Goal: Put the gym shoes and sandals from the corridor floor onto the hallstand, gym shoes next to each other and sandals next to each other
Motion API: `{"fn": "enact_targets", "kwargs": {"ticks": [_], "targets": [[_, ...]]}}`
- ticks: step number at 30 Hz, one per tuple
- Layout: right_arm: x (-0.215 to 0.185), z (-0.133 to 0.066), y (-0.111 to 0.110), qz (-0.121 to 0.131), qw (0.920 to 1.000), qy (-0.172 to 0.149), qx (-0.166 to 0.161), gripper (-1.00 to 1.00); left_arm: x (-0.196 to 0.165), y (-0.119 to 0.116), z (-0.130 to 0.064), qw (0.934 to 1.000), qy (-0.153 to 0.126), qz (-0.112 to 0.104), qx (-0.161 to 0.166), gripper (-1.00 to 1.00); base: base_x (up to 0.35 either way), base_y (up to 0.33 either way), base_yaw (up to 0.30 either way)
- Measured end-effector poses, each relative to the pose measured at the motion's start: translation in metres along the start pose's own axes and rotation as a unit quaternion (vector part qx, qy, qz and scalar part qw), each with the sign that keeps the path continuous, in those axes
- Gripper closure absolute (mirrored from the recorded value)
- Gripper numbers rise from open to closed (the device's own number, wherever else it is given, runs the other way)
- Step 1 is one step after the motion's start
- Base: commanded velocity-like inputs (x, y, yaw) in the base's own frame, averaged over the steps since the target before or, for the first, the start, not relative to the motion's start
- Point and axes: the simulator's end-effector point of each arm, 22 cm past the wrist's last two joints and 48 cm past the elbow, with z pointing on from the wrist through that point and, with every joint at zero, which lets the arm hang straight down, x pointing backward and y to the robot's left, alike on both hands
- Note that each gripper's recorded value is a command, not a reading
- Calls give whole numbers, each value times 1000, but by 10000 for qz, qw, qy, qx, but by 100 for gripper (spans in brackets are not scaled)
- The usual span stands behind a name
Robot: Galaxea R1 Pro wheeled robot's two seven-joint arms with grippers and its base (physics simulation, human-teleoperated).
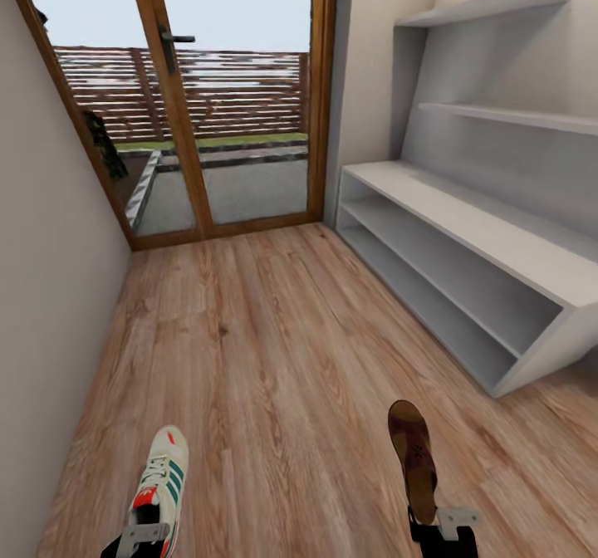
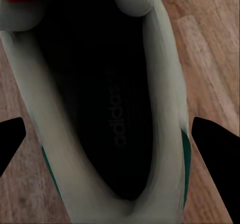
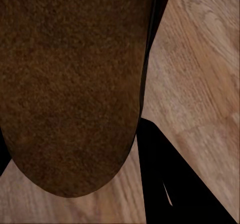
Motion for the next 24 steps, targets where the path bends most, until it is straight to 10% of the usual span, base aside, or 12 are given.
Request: {"fn": "enact_targets", "kwargs": {"ticks": [24], "targets": [[0,0,0,7,10000,1,6,100,0,0,0,10000,0,1,2,100,331,101,-53]]}}
